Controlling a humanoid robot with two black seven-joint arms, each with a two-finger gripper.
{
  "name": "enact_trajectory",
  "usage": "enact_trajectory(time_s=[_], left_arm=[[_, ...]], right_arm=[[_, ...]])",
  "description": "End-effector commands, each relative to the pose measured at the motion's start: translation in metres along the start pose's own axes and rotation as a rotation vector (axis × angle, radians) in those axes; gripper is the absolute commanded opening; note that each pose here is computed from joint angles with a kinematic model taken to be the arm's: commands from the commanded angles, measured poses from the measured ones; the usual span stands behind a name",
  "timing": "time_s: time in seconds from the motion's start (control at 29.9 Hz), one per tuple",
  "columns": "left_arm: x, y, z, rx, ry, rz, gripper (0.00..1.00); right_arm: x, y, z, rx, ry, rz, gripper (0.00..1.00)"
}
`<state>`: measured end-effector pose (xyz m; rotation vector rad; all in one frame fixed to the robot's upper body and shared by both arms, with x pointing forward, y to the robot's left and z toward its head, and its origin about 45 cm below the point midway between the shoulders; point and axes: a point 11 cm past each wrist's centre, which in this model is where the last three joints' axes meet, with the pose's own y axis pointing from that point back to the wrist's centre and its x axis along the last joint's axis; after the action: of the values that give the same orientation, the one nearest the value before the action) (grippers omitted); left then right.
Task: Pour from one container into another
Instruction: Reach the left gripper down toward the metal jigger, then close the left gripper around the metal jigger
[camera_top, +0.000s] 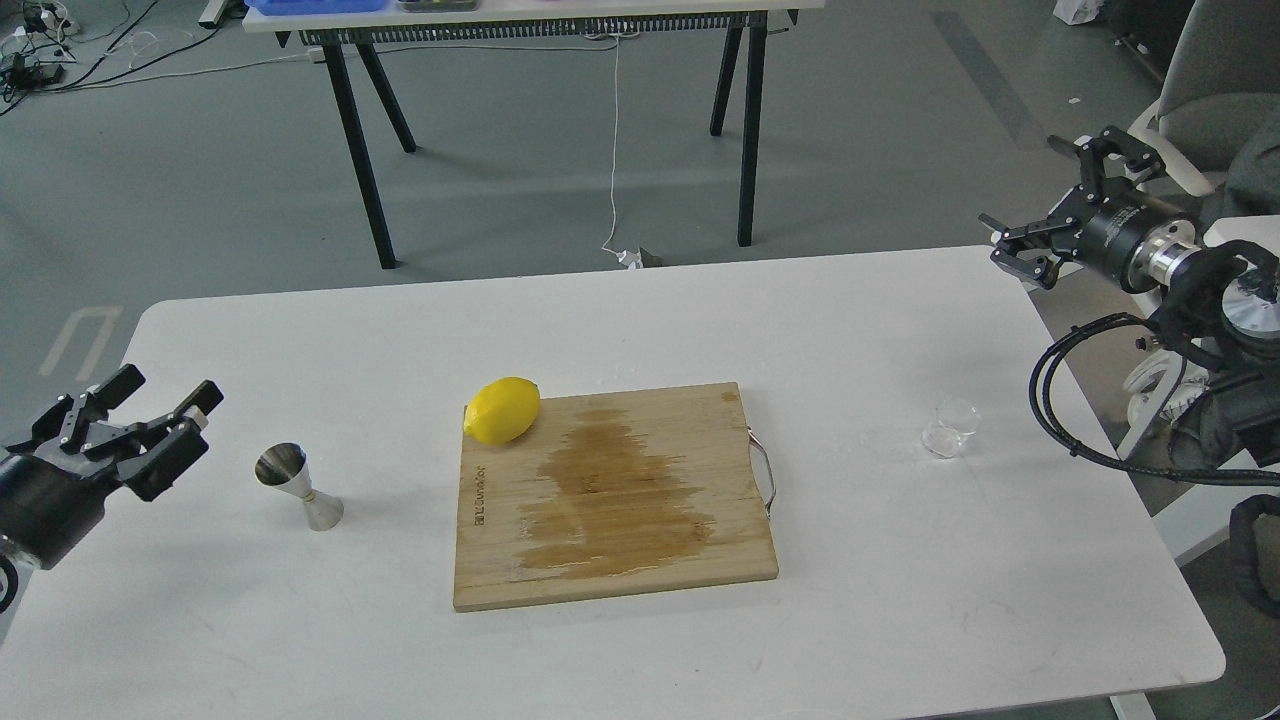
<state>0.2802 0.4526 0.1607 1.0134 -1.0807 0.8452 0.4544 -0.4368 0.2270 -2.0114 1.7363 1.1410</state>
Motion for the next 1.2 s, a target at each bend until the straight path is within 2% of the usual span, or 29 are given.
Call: enact_trajectory(time_s=[0.0, 0.2, 0.3, 0.57, 0.9, 1.17], left_arm=[[-0.024, 0.021, -0.007, 0.03, -0.004, -0.07, 0.99], [-0.063, 0.058, -0.013, 0.086, 0.029, -0.174, 0.98], [-0.077, 0.065, -0.007, 0.09, 0.055, -0.195, 0.98], [-0.129, 0.043, 0.024, 0.088, 0.14, -0.198, 0.98], [-0.128, 0.004, 0.037, 0.07, 0.158, -0.145, 0.98], [-0.133, -0.013, 0.047, 0.062, 0.171, -0.133, 0.98]], right_arm=[[0.001, 0.0, 0.001, -0.001, -0.001, 0.002, 0.99], [0.001, 0.0, 0.001, -0.001, -0.001, 0.002, 0.99], [0.002, 0.001, 0.002, -0.003, 0.0, 0.004, 0.99], [0.004, 0.002, 0.002, -0.004, -0.002, 0.008, 0.99], [0.008, 0.009, -0.008, 0.011, 0.011, 0.02, 0.99], [0.008, 0.009, -0.008, 0.011, 0.011, 0.02, 0.99]])
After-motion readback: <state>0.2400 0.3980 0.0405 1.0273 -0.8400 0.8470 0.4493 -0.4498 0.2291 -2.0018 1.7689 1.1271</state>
